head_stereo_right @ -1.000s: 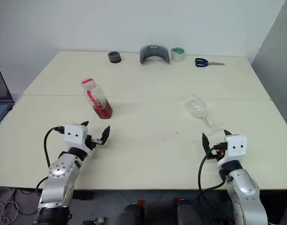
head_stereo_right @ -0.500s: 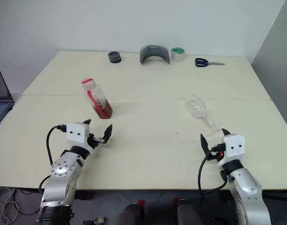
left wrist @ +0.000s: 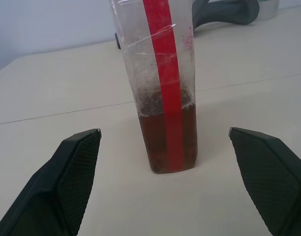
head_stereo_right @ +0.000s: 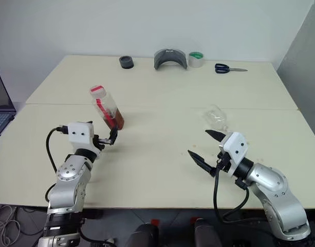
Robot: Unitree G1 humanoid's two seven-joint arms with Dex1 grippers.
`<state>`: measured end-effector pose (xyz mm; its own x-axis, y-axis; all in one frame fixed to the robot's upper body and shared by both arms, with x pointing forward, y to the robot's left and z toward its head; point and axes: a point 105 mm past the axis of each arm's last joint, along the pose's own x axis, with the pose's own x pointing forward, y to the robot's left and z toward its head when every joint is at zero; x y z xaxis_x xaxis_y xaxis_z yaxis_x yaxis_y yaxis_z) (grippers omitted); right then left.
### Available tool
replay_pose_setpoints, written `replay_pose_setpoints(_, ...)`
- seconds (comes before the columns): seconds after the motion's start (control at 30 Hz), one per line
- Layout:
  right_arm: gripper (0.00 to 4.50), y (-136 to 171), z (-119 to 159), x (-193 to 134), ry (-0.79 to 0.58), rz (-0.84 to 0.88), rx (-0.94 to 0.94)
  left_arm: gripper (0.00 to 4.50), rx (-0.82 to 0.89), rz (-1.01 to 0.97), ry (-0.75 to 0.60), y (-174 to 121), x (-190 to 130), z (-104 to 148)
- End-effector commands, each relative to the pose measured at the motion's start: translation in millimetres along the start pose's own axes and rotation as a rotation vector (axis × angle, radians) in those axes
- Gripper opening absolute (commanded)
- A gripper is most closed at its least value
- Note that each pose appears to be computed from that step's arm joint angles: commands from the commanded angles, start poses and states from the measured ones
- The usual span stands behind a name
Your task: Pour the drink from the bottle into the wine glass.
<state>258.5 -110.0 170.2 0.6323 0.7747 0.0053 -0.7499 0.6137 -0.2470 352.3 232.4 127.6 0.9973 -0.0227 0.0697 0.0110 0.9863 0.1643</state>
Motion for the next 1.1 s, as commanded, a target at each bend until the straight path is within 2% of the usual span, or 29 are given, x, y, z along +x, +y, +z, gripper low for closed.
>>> replay_pose_setpoints(0.03, 4.5, 8.4, 10.8, 2.1, -0.029, 0.06, 0.0, 4.49, -0.02, 0.002, -0.042, 0.0, 6.6, 16.4)
replay_pose_setpoints(0.47, 4.5, 11.9, 0.1, 12.7, -0.035, 0.105, 0.025, 4.49, -0.013, 0.012, -0.055, 5.5, 29.4, 33.2)
replay_pose_setpoints(1.1, 4.5, 14.3, 24.6, 28.5, -0.063, 0.182, 0.019, 4.49, -0.025, 0.042, -0.064, 5.9, 66.0, 56.6)
